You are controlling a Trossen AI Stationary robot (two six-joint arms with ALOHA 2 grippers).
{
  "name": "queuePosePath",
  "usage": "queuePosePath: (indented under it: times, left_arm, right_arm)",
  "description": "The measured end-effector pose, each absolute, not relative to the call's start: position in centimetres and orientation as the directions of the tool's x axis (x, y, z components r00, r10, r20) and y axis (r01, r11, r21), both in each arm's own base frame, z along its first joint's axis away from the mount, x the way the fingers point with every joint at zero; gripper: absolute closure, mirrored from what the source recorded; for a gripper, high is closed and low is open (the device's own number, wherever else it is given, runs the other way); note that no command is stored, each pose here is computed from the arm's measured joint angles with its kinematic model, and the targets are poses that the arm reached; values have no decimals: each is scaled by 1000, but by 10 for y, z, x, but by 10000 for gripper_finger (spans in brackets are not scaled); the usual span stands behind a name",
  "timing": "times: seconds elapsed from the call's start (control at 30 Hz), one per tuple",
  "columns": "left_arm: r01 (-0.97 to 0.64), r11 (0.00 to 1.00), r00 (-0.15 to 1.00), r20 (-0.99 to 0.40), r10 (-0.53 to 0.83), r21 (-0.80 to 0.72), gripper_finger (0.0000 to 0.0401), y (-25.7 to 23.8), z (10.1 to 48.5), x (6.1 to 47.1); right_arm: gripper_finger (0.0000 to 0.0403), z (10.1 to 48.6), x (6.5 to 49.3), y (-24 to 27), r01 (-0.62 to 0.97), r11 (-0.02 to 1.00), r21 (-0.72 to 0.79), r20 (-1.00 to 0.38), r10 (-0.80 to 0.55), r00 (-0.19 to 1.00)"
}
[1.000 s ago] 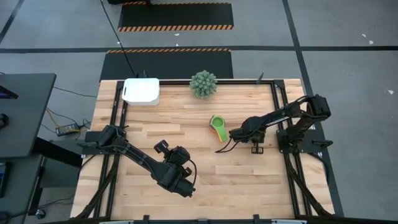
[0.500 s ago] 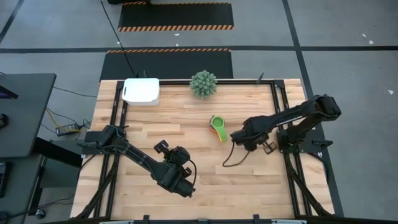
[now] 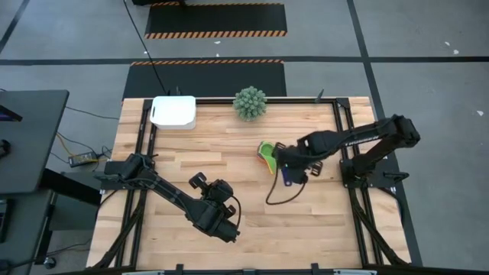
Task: Nest measuring cups in basket
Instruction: Stack the violet measuring cup on top of the green measuring cup
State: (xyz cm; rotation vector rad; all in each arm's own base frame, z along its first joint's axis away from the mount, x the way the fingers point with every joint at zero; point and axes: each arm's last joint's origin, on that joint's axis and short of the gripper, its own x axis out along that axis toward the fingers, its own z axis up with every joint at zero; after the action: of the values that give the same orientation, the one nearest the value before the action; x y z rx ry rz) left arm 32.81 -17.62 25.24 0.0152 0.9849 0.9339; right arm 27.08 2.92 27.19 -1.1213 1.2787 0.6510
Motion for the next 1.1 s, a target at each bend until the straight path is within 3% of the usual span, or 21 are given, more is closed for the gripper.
queuePosePath:
  times: [0.07, 0.33, 0.53, 0.8, 1.1]
  left_arm:
    - [-666, 627, 212, -703, 679, 404, 401, -176, 252, 328]
    - [-666, 631, 218, -705, 675, 398, 401, -175, 256, 327]
    - [-672, 637, 234, -708, 666, 377, 401, -173, 265, 323]
    - [-675, 639, 240, -708, 664, 370, 401, -173, 268, 322]
    - [-675, 639, 239, -710, 663, 369, 401, -173, 268, 322]
  right_arm:
    - [388, 278, 280, 25, -882, 348, -319, -947, -163, 278]
    - [388, 282, 310, -8, -885, 338, -319, -946, -160, 280]
    - [388, 263, 324, -29, -897, 369, -243, -970, -109, 218]
    - [388, 238, 340, -49, -929, 299, -216, -974, -130, 184]
    - [388, 236, 335, -66, -929, 320, -183, -980, -132, 148]
